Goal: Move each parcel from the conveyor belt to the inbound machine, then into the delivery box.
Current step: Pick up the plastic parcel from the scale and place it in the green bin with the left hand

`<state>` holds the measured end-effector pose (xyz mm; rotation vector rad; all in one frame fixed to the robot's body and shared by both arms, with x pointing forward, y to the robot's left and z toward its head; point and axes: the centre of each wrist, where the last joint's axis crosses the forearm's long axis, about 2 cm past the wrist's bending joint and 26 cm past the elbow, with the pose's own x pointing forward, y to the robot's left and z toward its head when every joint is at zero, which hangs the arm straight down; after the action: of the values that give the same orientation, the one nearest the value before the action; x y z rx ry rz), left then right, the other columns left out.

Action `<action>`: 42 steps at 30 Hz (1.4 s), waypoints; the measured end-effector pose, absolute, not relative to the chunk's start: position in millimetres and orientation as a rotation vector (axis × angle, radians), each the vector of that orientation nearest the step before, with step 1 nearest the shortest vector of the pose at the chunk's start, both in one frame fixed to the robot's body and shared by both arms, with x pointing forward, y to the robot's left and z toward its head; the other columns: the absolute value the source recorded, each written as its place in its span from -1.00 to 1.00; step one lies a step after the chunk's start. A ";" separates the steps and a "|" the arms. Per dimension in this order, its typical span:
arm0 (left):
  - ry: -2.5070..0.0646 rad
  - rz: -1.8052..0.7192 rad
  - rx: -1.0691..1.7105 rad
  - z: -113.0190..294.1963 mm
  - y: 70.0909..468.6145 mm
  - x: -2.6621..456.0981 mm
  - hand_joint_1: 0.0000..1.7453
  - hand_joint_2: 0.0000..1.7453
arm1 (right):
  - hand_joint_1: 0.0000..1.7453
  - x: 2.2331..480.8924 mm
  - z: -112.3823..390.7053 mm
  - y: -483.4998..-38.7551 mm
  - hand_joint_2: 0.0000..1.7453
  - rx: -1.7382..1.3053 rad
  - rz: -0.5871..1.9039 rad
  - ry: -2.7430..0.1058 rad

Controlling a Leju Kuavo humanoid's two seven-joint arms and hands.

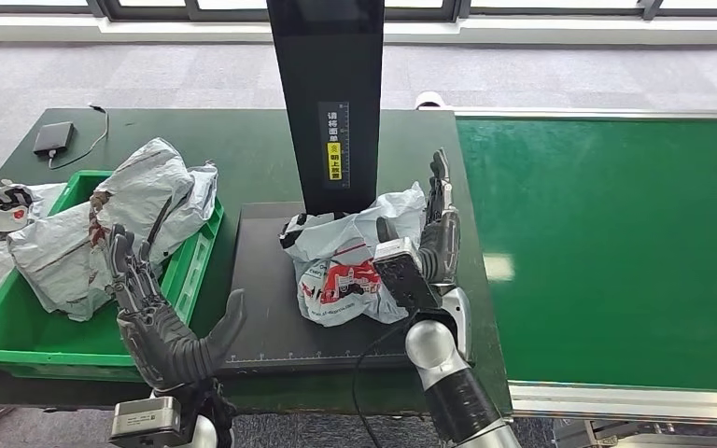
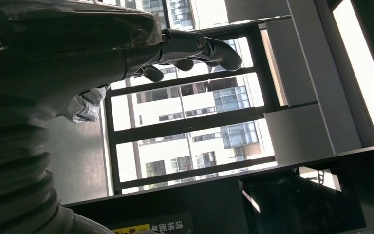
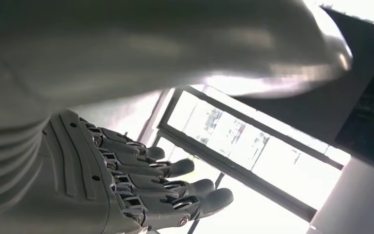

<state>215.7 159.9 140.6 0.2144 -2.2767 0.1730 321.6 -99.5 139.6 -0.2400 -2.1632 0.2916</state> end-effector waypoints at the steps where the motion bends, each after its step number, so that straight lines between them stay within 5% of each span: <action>1: -2.278 0.169 0.214 140.6 159.9 215.7 -1.00 1.00 | -1.00 321.7 141.3 -103.6 1.00 -0.248 0.283 -2.163; 20: -2.289 0.109 0.220 139.5 159.1 216.2 -1.00 1.00 | -1.00 319.6 151.5 -137.6 1.00 -0.446 0.181 -2.283; 33: -1.951 -0.520 0.463 101.9 116.2 303.0 -1.00 1.00 | -1.00 301.8 221.8 -127.7 1.00 -0.611 0.002 -2.636; 42: -1.817 -0.653 0.444 83.9 96.9 316.6 -1.00 1.00 | -1.00 298.4 228.8 -121.7 1.00 -0.574 -0.009 -2.669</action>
<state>316.6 96.9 83.9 0.4444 -1.8171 -0.6526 298.4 -121.7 228.8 -0.5739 -2.6694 -0.0093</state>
